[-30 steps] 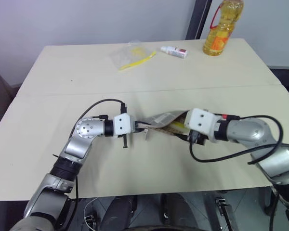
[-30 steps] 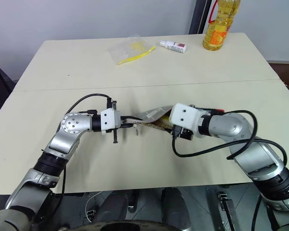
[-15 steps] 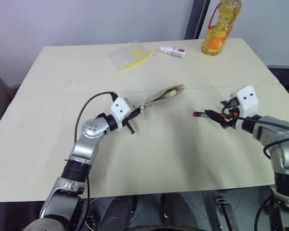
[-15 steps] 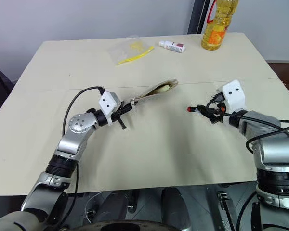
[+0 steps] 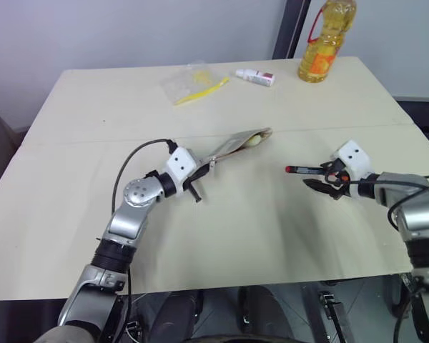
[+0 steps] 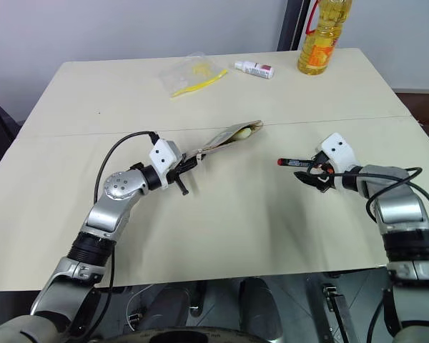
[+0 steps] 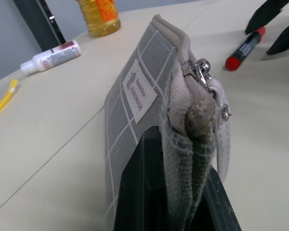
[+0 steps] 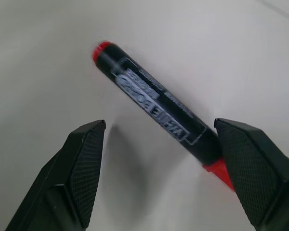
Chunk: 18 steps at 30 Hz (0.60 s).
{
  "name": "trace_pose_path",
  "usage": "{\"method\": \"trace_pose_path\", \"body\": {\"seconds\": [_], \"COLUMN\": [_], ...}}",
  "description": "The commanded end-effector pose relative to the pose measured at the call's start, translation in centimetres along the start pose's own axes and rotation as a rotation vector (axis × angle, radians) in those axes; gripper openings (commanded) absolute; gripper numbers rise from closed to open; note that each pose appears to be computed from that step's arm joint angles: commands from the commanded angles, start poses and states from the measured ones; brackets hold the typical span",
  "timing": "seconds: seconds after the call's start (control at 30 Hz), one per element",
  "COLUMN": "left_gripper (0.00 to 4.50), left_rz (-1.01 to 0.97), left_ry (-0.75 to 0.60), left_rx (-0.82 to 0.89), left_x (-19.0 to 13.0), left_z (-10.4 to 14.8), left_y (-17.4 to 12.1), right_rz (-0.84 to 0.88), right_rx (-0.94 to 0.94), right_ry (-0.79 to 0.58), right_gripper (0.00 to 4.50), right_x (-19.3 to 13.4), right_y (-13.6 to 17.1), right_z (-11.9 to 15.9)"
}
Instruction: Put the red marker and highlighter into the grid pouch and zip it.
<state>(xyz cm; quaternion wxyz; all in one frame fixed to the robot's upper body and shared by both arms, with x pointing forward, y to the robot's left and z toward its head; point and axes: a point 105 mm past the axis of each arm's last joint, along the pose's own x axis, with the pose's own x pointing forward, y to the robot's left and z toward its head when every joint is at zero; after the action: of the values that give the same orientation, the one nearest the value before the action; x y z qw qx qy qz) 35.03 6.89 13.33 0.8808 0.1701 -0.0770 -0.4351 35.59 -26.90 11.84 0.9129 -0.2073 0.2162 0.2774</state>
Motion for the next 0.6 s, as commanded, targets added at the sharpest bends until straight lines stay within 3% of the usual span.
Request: {"method": "trace_pose_path", "body": {"seconds": [0.03,0.2,0.3,0.47,0.6], "left_gripper": [0.0,0.0,0.0,0.0,0.0], "left_rz": [-0.019,-0.03,-0.03,-0.017,-0.012], "left_ry": [-0.056,-0.057,-0.055,-0.049,-0.048], "left_rx": [0.004,-0.002,-0.004,-0.007,-0.003], "left_x": [0.0,-0.2,-0.4,-0.8,-0.9], "left_z": [1.5,1.5,1.5,1.5,1.5], "left_y": [-0.3,-0.5,-0.6,-0.5,-0.3], "right_rz": [0.073,0.141,0.178,0.21,0.135], "right_rx": [-0.061,-0.055,-0.035,-0.043,-0.166], "right_ry": [0.02,0.066,0.086,0.075,-0.011], "right_gripper": [3.74,3.74,2.87,0.42,0.29], "right_x": [0.1,0.9,1.1,0.6,-0.4], "right_y": [-0.4,-0.7,-0.6,0.1,0.5], "right_z": [0.3,-0.2,-0.7,-0.8,1.5]}}
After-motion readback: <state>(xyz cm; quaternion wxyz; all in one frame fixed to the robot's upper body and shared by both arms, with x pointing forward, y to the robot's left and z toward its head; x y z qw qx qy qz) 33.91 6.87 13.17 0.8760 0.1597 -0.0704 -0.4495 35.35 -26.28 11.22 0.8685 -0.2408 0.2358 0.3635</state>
